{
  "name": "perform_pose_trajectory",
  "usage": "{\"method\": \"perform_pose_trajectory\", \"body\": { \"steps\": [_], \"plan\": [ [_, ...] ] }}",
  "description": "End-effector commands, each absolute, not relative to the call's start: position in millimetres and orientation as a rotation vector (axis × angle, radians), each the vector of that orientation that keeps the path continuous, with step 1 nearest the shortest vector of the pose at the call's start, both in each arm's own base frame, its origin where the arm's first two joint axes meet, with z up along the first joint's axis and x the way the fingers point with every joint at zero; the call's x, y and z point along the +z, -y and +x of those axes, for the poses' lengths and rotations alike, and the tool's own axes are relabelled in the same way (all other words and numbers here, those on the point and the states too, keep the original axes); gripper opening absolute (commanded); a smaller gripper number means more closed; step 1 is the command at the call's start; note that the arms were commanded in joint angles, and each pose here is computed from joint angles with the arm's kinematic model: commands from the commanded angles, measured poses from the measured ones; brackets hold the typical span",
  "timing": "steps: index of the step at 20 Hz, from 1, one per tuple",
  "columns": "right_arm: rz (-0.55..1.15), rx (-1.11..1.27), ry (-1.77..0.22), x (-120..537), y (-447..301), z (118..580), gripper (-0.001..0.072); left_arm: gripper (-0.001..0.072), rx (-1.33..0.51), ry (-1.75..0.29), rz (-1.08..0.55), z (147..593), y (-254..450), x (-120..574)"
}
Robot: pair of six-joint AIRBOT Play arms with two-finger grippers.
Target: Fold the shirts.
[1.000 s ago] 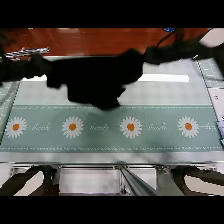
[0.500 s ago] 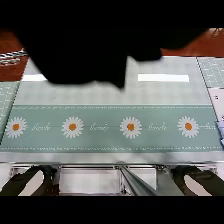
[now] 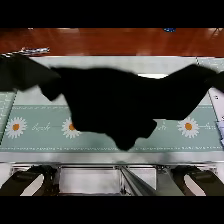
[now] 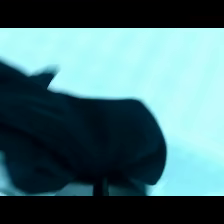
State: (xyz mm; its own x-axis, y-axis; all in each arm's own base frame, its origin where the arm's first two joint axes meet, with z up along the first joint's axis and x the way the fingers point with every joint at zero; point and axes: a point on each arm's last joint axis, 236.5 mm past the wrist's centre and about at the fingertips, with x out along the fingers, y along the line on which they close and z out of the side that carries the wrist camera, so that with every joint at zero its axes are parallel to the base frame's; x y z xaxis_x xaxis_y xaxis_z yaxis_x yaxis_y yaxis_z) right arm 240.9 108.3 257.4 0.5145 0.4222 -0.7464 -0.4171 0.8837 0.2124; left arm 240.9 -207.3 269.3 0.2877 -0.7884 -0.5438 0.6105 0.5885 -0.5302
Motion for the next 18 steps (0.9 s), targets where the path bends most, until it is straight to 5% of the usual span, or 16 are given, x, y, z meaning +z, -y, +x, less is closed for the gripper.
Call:
{"method": "perform_pose_trajectory", "body": {
  "steps": [1, 5, 11, 12, 13, 18],
  "plan": [
    [0.105, 0.544, -1.154, 150, -120, 229, 0.003, 0.0019, -0.852, -1.14, -0.196, 241, 219, 134],
    [0.161, 0.43, -1.242, 58, -110, 272, 0.003, 0.0019, -0.619, -1.233, -0.341, 302, 210, 31],
    [0.297, 0.304, -1.227, -12, -106, 389, 0.0053, 0.0038, -0.548, -1.24, -0.501, 387, 232, -9],
    [0.347, 0.307, -1.225, -13, -109, 405, 0.0211, 0.023, -0.565, -1.245, -0.523, 394, 239, -6],
    [0.394, 0.316, -1.221, -7, -109, 420, 0.0402, 0.0499, -0.586, -1.264, -0.523, 397, 241, -1],
    [0.535, 0.333, -1.091, 82, -35, 451, 0.0408, 0.0508, -0.49, -1.492, -0.464, 380, 140, 24]
  ]
}}
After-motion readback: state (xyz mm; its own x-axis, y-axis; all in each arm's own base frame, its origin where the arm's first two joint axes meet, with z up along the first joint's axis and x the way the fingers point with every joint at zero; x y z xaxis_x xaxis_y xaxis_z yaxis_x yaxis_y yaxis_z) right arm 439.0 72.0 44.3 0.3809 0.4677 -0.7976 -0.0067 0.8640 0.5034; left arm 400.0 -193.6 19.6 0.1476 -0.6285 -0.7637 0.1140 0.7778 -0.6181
